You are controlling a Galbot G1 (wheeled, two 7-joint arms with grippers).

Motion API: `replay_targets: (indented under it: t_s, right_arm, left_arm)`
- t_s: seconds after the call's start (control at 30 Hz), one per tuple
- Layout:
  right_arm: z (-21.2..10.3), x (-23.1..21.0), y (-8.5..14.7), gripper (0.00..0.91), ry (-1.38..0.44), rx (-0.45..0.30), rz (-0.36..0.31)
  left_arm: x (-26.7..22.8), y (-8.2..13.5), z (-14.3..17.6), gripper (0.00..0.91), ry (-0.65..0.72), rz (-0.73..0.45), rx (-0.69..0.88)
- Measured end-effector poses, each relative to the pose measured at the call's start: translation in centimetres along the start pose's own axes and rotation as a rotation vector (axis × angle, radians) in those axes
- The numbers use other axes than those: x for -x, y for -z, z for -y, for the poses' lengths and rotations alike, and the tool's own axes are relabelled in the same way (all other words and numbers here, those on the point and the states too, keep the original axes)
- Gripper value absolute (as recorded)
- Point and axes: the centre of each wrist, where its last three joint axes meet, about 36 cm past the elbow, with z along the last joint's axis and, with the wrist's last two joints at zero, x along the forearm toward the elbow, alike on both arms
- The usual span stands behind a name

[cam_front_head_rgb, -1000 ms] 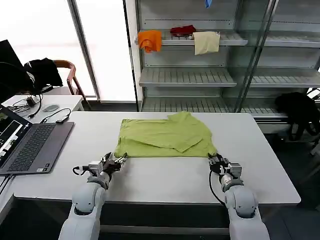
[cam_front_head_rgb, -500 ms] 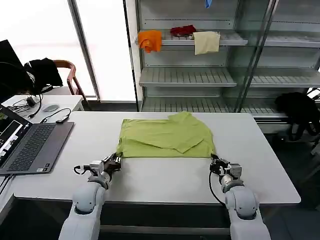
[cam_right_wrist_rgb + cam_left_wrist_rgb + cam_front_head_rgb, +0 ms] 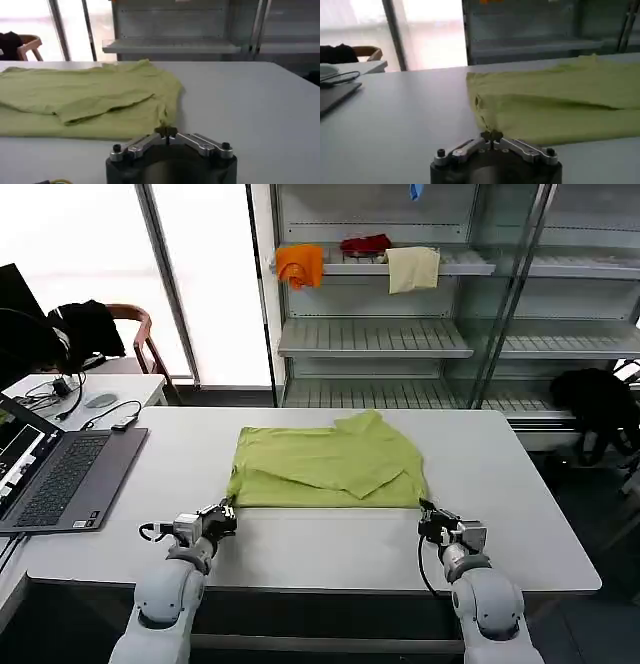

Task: Fold and organize the clothes.

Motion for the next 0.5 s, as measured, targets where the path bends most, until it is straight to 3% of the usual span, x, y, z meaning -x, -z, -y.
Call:
replay_targets:
  t_s: [0.5]
  right_arm:
    - [-3.4, -8.0, -1.5, 0.000, 0.014, -0.019, -0.031]
  left_arm:
    - [-9.4, -1.8, -1.2, 0.000, -0.014, -0.013, -0.024]
